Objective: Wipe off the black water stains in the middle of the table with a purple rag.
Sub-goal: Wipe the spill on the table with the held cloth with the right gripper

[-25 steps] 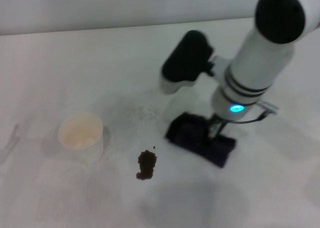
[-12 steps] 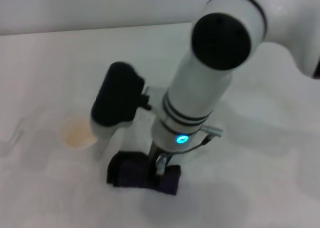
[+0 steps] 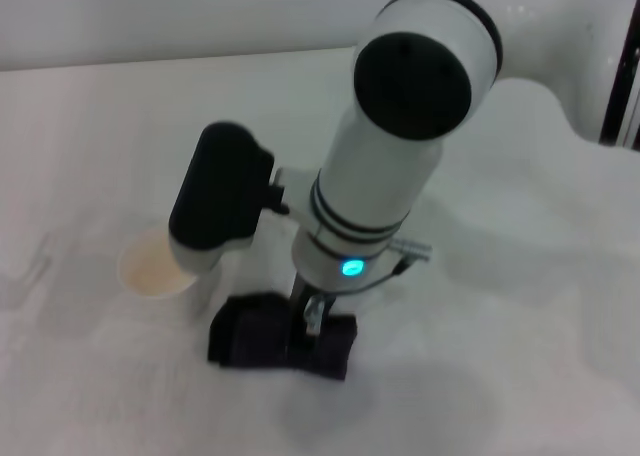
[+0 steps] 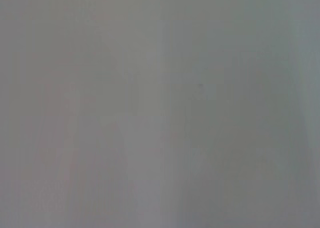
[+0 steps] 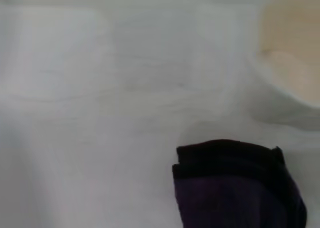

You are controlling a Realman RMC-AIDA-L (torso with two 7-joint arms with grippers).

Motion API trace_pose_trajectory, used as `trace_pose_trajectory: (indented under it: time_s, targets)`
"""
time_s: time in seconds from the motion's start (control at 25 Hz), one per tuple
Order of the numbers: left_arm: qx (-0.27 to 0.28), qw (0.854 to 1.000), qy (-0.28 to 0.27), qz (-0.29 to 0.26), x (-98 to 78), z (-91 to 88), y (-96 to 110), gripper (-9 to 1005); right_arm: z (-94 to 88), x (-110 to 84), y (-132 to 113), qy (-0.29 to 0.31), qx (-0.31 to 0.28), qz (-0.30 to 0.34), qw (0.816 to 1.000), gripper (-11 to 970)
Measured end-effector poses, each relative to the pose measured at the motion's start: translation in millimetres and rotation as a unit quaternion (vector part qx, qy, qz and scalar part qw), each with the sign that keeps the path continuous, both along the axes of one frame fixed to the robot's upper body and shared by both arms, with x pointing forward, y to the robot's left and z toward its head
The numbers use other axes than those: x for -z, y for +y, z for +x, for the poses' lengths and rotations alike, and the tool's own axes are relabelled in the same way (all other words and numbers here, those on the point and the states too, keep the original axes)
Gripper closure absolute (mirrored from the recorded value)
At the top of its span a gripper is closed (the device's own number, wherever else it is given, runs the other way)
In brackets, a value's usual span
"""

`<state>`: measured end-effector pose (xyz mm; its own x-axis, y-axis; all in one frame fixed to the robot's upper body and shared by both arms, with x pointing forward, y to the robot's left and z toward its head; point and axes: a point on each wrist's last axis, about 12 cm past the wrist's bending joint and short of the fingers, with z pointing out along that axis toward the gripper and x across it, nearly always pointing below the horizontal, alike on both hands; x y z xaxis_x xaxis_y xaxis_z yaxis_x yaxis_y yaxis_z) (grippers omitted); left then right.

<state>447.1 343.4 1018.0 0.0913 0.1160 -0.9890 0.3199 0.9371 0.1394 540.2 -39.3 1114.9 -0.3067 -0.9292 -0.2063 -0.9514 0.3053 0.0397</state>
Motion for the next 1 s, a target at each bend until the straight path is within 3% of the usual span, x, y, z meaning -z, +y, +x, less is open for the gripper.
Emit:
trace_pose_trajectory:
  time_s: [0.36, 0.56, 0.72, 1.0]
  targets:
    - [0.000, 1.000, 0.002, -0.002, 0.9, -0.7, -1, 117, 34.7, -6.9, -19, -0.099, 0.051, -0.052, 0.992, 864]
    - [0.000, 1.000, 0.002, -0.002, 1.1, -0.8, -1, 117, 45.3, -6.3, -30, -0.129, 0.077, -0.080, 0.985, 864]
    - [0.001, 1.000, 0.001, -0.002, 0.5, 1.2, -2, 117, 40.4, -3.4, -29, -0.109, 0.071, -0.074, 0.989, 863]
    - [0.005, 1.000, -0.003, -0.002, -1.1, 5.3, -4, 117, 10.6, -2.5, -11, -0.007, -0.001, -0.021, 1.000, 863]
